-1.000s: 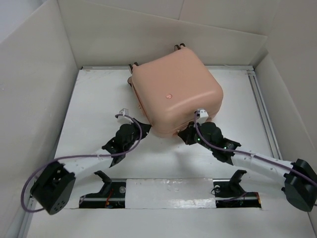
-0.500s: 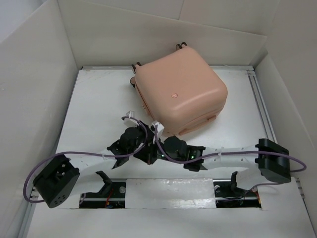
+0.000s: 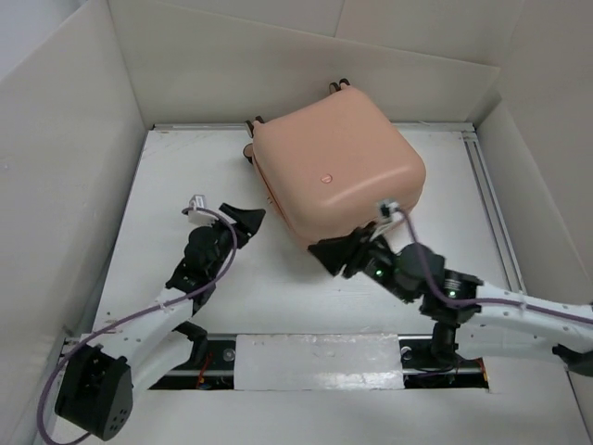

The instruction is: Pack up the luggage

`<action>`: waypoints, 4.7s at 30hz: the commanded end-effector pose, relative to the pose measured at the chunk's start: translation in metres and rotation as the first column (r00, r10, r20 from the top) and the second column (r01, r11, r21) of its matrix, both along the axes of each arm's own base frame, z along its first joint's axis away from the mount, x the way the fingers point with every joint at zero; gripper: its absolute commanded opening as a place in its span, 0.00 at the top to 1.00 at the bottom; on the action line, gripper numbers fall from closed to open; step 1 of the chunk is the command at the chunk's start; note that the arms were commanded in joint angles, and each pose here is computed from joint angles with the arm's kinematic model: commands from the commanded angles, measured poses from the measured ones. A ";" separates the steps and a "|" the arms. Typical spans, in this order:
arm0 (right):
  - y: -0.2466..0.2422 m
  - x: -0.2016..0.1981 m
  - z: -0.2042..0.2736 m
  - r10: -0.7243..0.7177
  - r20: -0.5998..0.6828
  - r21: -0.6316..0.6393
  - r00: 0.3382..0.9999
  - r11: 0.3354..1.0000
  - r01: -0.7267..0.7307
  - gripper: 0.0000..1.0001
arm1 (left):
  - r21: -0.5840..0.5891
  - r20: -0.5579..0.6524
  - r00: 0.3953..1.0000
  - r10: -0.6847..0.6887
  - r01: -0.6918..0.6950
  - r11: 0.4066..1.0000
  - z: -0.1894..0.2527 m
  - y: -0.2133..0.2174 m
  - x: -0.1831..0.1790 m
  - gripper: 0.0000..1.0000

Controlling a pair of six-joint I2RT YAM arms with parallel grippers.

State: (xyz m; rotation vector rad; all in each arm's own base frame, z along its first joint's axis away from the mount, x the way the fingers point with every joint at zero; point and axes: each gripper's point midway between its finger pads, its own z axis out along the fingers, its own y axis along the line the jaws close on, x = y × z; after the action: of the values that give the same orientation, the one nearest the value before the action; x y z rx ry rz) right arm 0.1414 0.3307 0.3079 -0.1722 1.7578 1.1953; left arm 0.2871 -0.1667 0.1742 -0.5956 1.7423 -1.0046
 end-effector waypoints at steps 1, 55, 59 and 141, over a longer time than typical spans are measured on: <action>-0.067 0.048 0.002 -0.281 0.012 -0.044 0.960 0.959 0.281 0.49 | 0.004 0.004 0.999 -0.034 0.034 0.999 0.019 0.004 0.018 0.34; -0.136 0.284 -0.186 -0.162 -0.337 -0.327 0.928 0.944 0.046 0.25 | -0.351 0.054 0.991 0.127 -0.100 0.931 0.041 0.043 0.094 1.00; -0.105 0.287 -0.173 -0.065 -0.370 -0.310 0.927 0.949 -0.057 0.25 | -0.349 0.014 0.988 0.157 -0.142 0.926 0.027 0.044 0.028 1.00; 0.017 0.033 -0.131 0.244 0.017 -0.355 0.970 0.908 -0.222 0.74 | 0.004 -0.176 0.966 0.191 -0.194 0.981 -0.045 0.115 -0.012 0.91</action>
State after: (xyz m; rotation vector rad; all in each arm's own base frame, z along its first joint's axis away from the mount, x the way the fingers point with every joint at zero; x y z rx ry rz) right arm 0.1603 0.3034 0.1406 -0.6363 2.0791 1.0392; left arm 0.2847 -0.0452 0.1616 -0.8699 1.7118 -0.8462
